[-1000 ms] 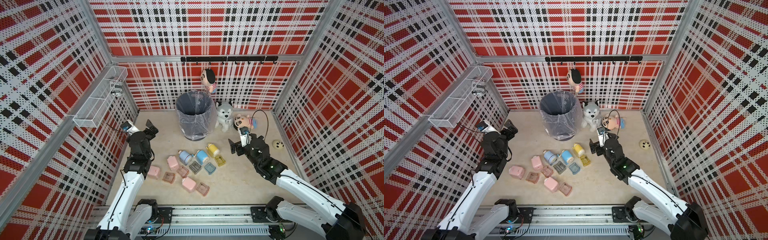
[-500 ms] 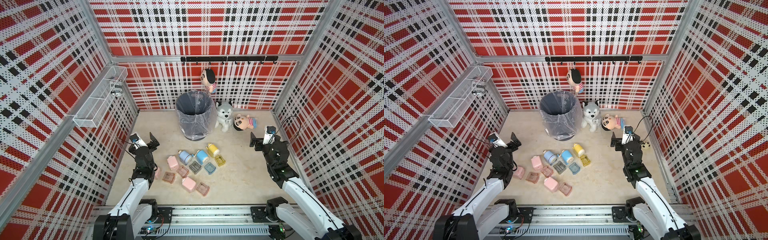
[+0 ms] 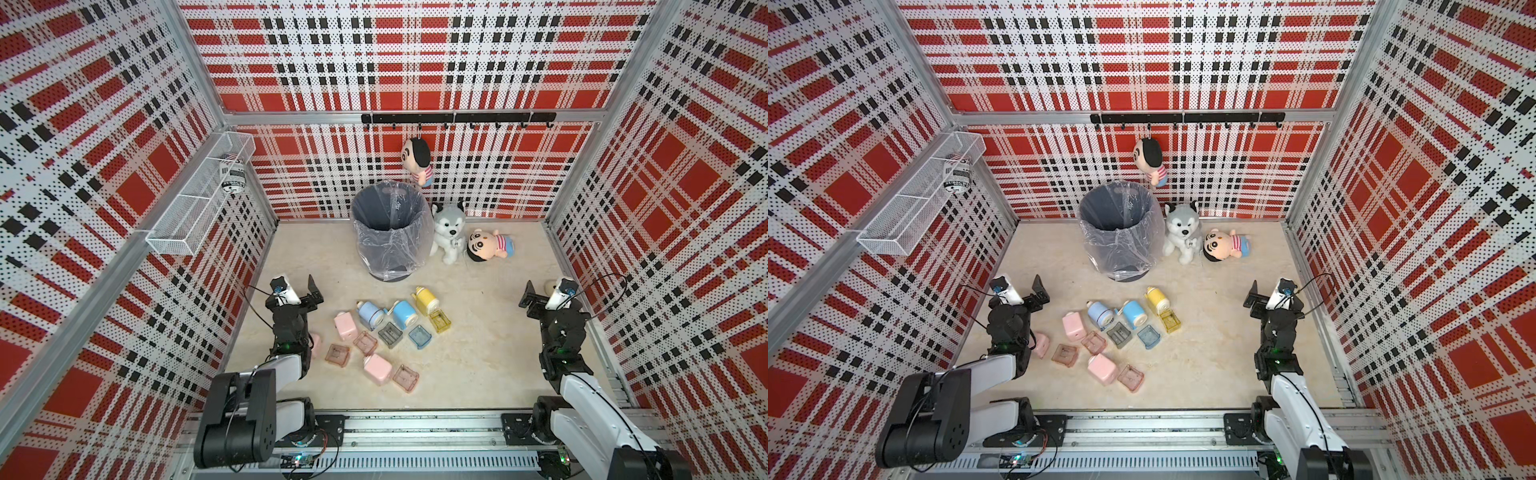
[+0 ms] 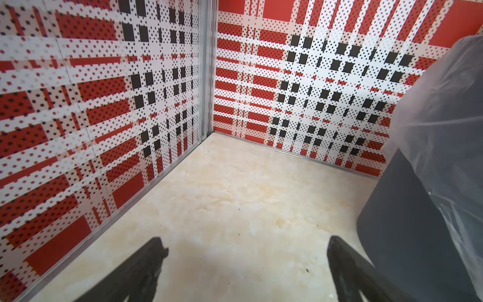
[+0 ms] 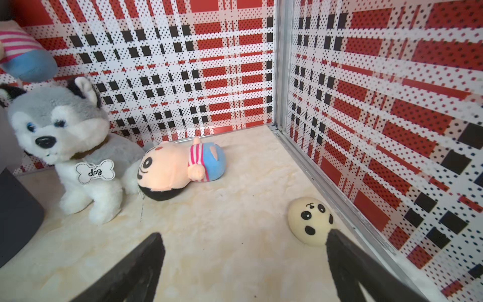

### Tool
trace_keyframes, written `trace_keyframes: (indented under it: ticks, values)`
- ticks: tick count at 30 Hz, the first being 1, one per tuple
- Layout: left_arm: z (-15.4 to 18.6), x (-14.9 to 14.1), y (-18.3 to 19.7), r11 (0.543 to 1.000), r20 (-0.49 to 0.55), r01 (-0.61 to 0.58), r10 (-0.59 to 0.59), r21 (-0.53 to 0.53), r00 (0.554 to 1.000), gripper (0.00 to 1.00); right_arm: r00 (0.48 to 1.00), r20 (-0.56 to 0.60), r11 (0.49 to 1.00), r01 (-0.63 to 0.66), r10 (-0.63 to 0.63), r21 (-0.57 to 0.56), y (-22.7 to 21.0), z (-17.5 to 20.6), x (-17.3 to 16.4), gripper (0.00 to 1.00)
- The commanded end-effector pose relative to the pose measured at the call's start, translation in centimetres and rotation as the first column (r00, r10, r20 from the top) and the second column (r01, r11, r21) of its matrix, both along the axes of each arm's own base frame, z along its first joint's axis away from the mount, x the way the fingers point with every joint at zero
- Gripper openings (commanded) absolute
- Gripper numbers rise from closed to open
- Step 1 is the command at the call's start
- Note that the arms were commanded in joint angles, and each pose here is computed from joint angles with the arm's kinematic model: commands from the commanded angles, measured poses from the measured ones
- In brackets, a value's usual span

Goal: Take out the pencil sharpener tray and clean the shavings
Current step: Reset both arms

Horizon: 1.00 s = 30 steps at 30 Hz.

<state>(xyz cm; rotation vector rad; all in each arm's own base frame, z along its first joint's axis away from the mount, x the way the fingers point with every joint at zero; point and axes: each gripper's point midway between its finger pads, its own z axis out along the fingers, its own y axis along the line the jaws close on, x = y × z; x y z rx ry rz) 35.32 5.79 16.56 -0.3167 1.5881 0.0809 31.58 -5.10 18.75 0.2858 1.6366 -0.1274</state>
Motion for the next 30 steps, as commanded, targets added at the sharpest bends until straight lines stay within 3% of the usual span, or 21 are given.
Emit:
trace_keyframes:
  ticks: [1, 8, 17, 21, 27, 30]
  values:
    - [2.0, 0.3, -2.0, 0.994, 0.116, 0.097, -0.103, 0.054, 0.988, 0.98, 0.995, 0.099, 0.999, 0.035, -0.035, 0.007, -0.8, 1.7, 0.2, 1.00]
    - [0.9, 1.0, -5.0, 0.981, 0.055, 0.043, -0.054, 0.192, 0.997, 0.98, 0.987, 0.161, 1.000, 0.026, -0.023, -0.013, -0.6, 1.4, 0.1, 1.00]
    - [1.4, -1.5, -3.8, 0.988, 0.163, 0.009, -0.034, 0.151, 0.986, 0.98, 0.980, 0.191, 0.998, -0.058, 0.057, 0.000, 0.7, 0.0, 1.4, 1.00]
    - [0.6, -0.6, -3.8, 0.988, 0.144, 0.040, -0.062, 0.147, 0.988, 0.98, 0.987, 0.132, 0.996, -0.092, 0.092, -0.001, 1.2, -2.0, 2.6, 1.00]
    - [-0.1, 0.6, -3.0, 0.993, 0.101, 0.012, -0.024, 0.121, 0.995, 0.98, 0.976, 0.175, 0.991, -0.131, 0.132, -0.017, 1.9, -3.3, 2.9, 1.00]
    - [-0.7, 1.7, -2.3, 0.995, 0.061, -0.013, 0.007, 0.102, 0.998, 0.98, 0.986, 0.100, 0.991, -0.131, 0.131, -0.006, 1.8, -4.4, 3.7, 1.00]
